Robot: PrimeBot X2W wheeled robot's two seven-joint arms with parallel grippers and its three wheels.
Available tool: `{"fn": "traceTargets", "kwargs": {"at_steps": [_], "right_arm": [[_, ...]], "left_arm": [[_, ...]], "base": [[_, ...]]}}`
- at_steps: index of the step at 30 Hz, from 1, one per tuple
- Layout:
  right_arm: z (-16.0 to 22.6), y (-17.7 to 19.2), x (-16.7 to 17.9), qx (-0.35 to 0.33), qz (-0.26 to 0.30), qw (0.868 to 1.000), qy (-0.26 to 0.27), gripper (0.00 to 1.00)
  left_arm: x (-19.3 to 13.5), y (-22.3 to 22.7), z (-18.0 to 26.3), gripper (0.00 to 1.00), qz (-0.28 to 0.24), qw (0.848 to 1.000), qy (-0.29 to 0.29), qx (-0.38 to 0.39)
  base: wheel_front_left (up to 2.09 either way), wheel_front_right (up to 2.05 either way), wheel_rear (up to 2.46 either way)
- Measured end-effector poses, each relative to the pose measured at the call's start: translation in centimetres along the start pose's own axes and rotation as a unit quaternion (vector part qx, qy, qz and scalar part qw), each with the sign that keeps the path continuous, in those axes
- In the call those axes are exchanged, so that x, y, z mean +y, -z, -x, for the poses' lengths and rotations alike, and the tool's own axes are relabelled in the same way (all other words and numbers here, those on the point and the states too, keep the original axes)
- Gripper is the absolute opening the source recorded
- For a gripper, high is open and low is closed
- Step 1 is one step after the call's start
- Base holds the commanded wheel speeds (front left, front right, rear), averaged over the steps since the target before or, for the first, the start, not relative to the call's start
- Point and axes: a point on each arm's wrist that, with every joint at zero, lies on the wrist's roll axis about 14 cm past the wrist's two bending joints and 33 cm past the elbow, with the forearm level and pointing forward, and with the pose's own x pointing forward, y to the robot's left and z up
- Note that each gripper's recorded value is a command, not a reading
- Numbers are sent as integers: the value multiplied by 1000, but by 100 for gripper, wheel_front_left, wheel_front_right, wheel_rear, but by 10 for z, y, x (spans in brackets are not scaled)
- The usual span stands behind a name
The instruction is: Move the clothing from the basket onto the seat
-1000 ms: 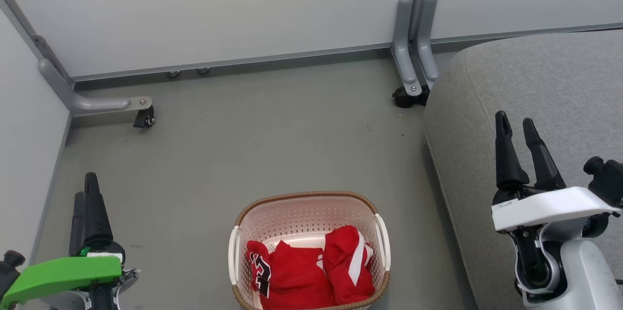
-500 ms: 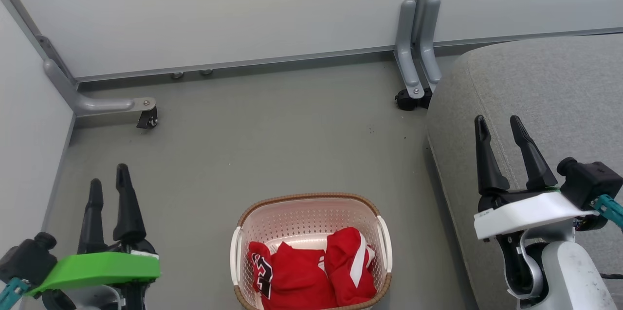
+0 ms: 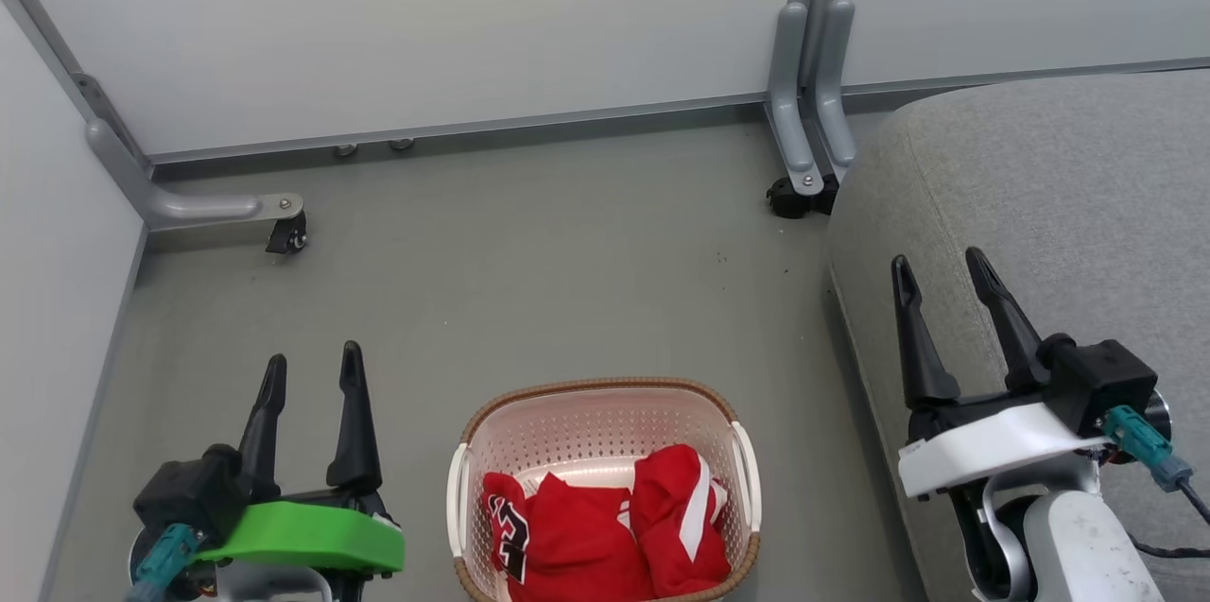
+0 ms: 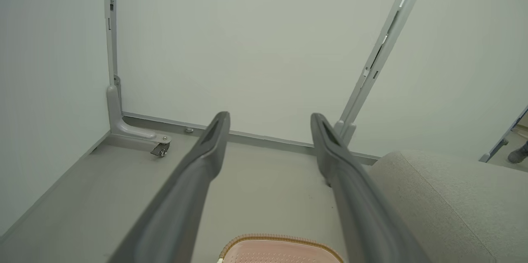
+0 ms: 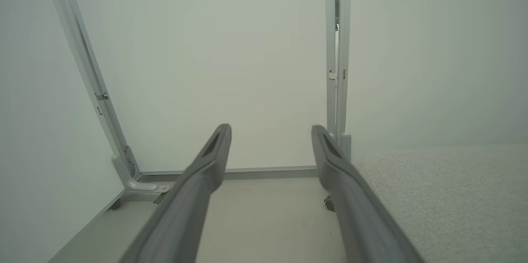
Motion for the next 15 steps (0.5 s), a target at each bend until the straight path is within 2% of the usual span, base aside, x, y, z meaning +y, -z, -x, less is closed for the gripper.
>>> {"fn": "traceTargets", "kwargs": {"at_steps": [10,15], "right_arm": [[6,16,1,24,51,998,-7,100],[6,16,5,23,75,997,-16,100]], "left_arm": [[-17,24,7,100,-94,994,33,33],[-18,34,11,100,-125,990,36,44]], "base": [[0,0,0],[0,0,0]]}}
